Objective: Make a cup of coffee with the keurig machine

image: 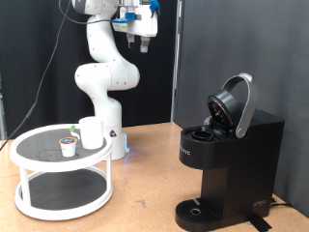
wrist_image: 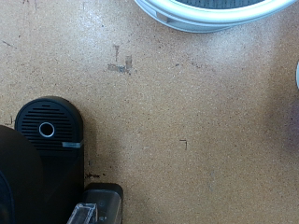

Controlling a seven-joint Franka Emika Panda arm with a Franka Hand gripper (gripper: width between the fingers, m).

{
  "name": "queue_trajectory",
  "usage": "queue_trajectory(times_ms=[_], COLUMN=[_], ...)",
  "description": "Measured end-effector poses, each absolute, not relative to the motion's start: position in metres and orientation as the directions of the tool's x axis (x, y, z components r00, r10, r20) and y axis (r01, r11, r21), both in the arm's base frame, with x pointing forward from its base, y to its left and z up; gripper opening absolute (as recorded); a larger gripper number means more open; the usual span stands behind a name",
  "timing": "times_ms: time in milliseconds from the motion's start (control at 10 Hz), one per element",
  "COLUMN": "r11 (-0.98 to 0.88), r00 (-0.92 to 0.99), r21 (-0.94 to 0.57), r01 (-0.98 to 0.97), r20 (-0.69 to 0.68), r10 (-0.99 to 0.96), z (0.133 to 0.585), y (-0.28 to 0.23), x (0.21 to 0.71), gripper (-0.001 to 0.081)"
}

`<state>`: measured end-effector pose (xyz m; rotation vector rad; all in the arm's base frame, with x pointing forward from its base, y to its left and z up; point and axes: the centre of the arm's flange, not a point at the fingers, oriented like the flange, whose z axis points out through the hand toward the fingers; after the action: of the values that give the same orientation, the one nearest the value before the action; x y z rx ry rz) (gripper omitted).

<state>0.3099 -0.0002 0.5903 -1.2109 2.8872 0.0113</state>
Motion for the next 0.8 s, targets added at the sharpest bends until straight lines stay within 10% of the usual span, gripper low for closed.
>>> queue_trajectory(times_ms=[800], r11=[0.702], r00=[-0.702], r21=[0.012], r01=[-0.712], r20=[-0.049], r10=[-0.711], z=[0.586], y=[-0.094], x=[0.307], gripper=[0.0734])
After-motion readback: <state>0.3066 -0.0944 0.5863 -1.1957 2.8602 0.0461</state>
